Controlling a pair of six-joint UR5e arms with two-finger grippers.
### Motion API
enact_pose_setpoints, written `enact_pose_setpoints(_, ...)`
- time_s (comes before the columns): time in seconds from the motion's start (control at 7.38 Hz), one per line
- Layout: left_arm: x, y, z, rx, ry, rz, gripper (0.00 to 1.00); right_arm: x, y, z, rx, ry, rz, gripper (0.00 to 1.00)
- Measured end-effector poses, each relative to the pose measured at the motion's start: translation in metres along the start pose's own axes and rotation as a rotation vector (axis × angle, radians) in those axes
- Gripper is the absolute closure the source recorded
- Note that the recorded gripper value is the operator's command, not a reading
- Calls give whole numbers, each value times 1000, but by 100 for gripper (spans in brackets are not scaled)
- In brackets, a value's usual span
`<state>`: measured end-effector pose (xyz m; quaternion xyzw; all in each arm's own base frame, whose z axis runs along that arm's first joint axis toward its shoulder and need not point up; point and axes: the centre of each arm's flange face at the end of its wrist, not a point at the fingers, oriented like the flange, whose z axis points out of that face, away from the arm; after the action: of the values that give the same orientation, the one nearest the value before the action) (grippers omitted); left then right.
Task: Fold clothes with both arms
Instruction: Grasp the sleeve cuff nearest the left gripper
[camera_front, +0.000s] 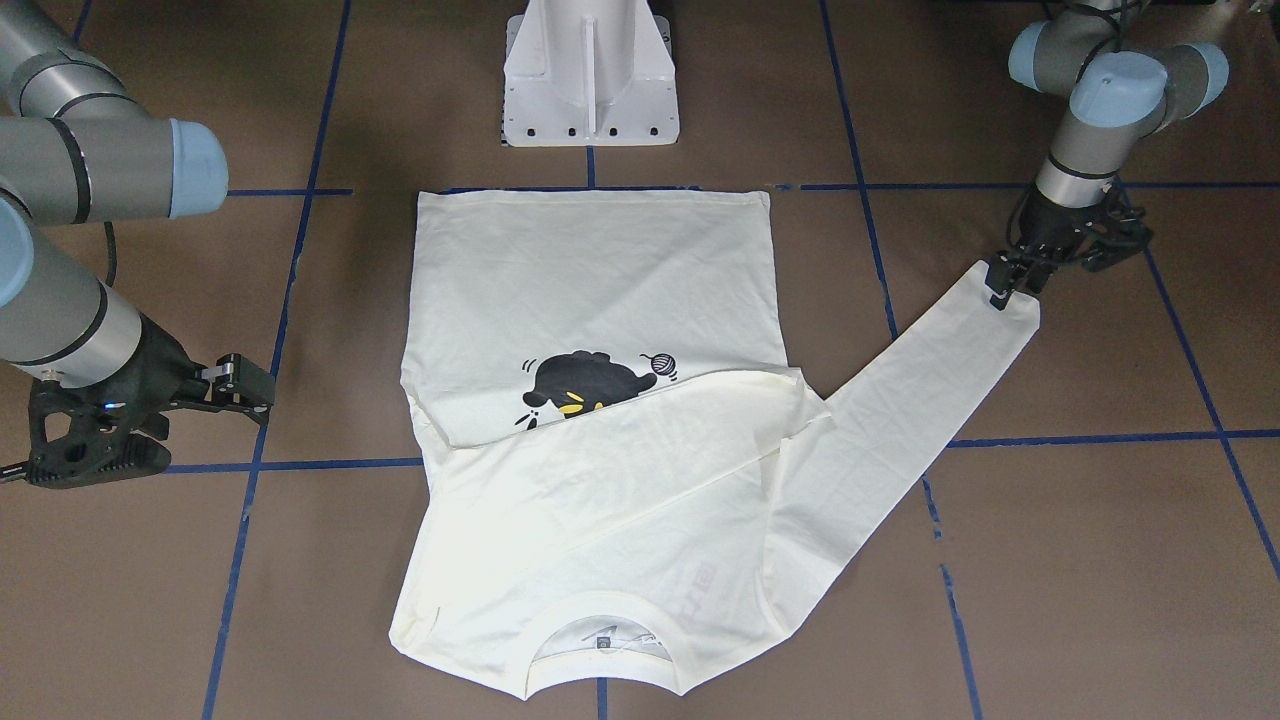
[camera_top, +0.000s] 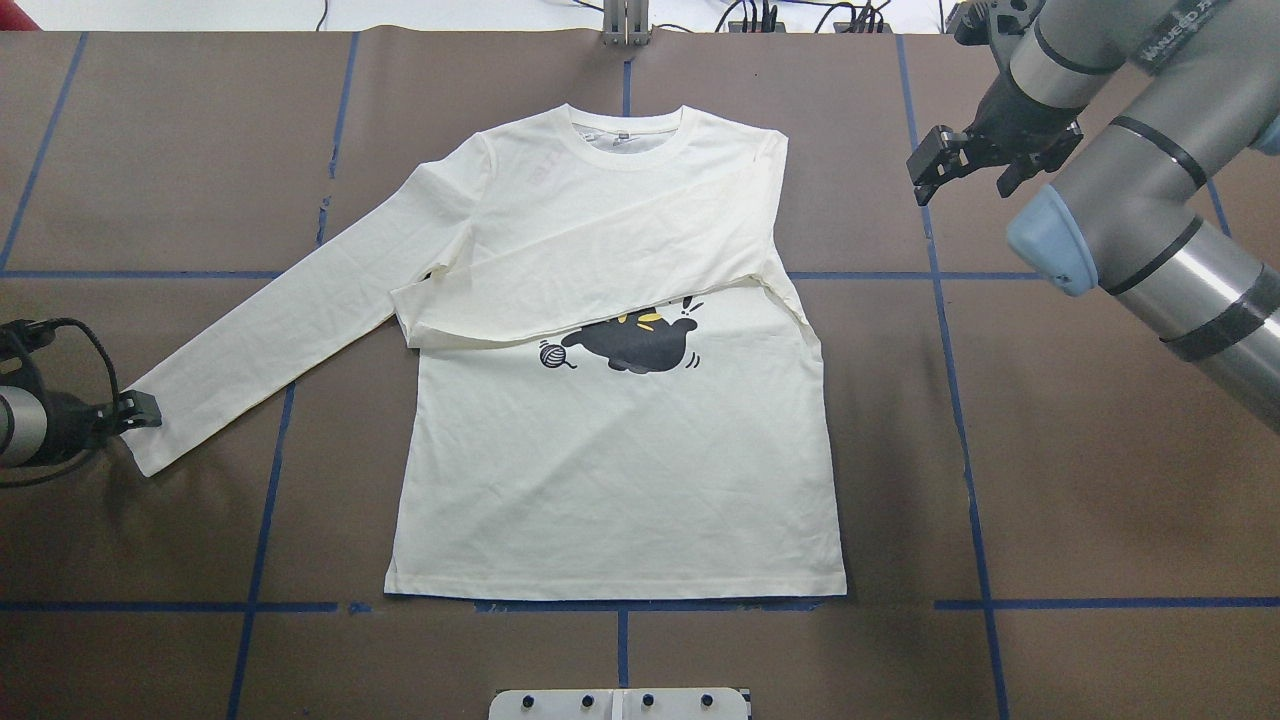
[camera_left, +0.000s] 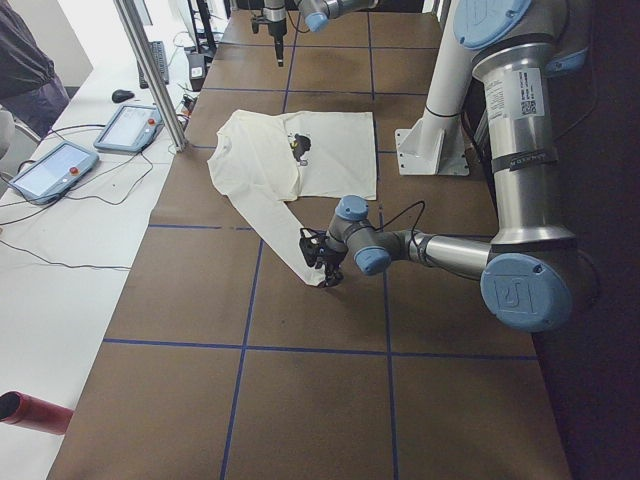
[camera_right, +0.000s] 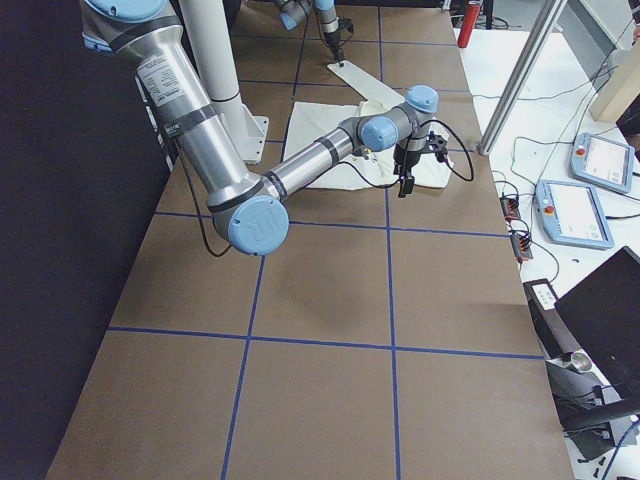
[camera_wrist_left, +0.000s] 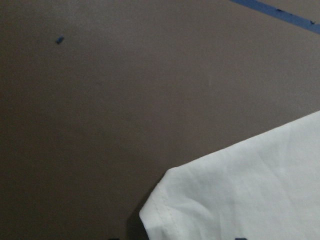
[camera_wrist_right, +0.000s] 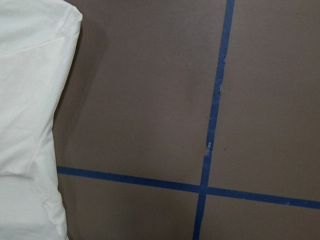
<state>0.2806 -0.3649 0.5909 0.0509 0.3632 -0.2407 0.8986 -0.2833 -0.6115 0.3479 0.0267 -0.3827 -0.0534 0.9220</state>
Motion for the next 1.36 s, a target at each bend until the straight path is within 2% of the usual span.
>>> enact_pose_setpoints(0.14, 0, 0, 0, 0, 1, 0, 74, 0, 0, 0, 0, 0, 0, 0)
enact_pose_setpoints(0.27, 1, 0, -1, 0, 3, 0, 94, 0, 0, 0, 0, 0, 0, 0)
enact_pose_setpoints(0.41, 2, 0, -2, 0, 5, -2, 100, 0, 0, 0, 0, 0, 0, 0)
enact_pose_setpoints(0.68, 7, 1, -7, 1, 19, -3, 100, 0, 0, 0, 0, 0, 0, 0)
enact_pose_setpoints(0.95, 35, 3, -32, -6, 43, 6, 100, 9, 7, -1, 1, 0, 4, 0)
enact_pose_setpoints(1.08, 67, 2, -49, -7, 37, 12, 100, 23, 18, -3, 3, 1, 11, 0)
enact_pose_setpoints(1.36, 171, -22, -94, 14, 42, 6, 100, 70, 50, 0, -6, 17, 29, 0)
